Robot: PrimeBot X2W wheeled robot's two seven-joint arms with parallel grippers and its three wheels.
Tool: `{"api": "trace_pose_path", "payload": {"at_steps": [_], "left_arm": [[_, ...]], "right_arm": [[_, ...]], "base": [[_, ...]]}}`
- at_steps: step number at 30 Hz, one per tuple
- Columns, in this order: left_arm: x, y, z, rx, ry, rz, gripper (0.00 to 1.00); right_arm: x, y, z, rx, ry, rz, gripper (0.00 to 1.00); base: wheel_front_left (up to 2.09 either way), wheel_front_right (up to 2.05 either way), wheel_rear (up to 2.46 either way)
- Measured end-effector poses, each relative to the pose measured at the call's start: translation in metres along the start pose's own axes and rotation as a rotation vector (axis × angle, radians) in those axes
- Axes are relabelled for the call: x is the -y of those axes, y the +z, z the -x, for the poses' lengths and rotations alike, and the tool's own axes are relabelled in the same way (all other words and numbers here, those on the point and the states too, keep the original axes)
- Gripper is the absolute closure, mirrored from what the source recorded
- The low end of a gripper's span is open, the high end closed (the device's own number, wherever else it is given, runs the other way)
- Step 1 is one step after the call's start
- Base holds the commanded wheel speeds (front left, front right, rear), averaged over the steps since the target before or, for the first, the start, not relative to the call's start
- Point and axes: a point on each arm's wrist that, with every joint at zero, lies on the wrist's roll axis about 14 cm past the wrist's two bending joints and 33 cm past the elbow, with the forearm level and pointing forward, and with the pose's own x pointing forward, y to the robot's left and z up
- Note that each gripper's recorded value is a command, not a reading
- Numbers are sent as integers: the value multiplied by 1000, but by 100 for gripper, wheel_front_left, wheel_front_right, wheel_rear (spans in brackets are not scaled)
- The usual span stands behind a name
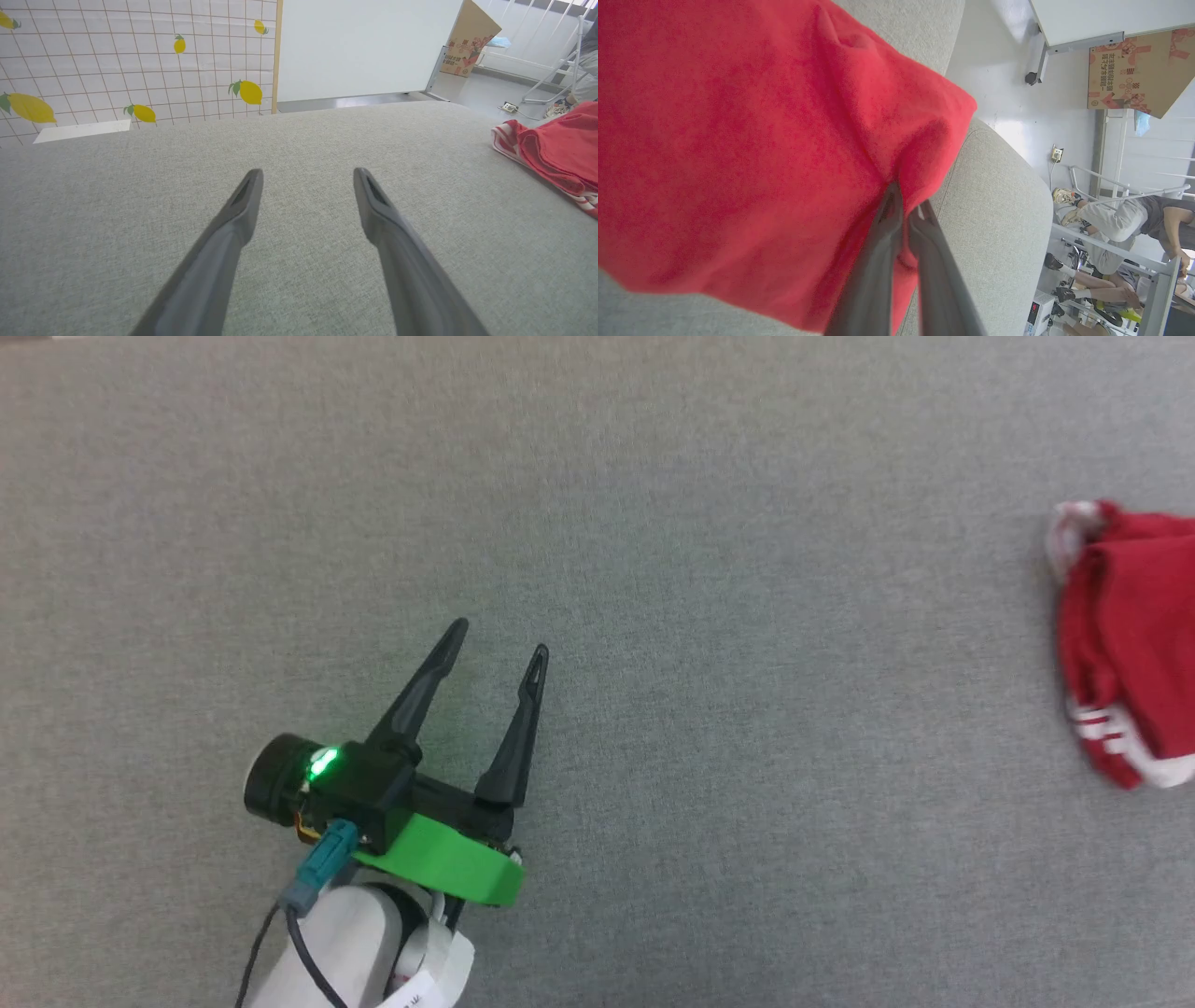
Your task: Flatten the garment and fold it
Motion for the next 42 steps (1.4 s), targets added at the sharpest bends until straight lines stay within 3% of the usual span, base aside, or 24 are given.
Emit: {"api": "trace_pose_path", "payload": {"at_steps": [7,13,14,15,20,27,35,42], "left_arm": [[-14,-14,-5,-28,8,-5,0],[-22,-23,-5,-47,23,0,0],[-23,-24,-5,-50,25,0,0],[-23,-24,-5,-52,26,-1,0],[-21,-19,-2,-45,27,-11,0],[-16,1,4,-9,35,-30,0],[-26,37,26,48,119,-53,0],[-25,74,53,110,149,-114,0]], "right_arm": [[23,-24,-21,-59,-78,-17,100],[14,-33,-37,-85,-77,-33,100],[13,-31,-40,-77,-79,-37,84],[13,-28,-41,-65,-80,-36,0],[19,-10,-37,10,-105,-61,0],[31,42,-14,240,-132,-201,0],[38,126,49,646,-102,-420,0],[21,168,113,912,-31,-575,0]], "base": [[0,0,0],[0,0,0],[0,0,0],[0,0,0],[0,0,0],[0,0,0],[0,0,0],[0,0,0]]}}
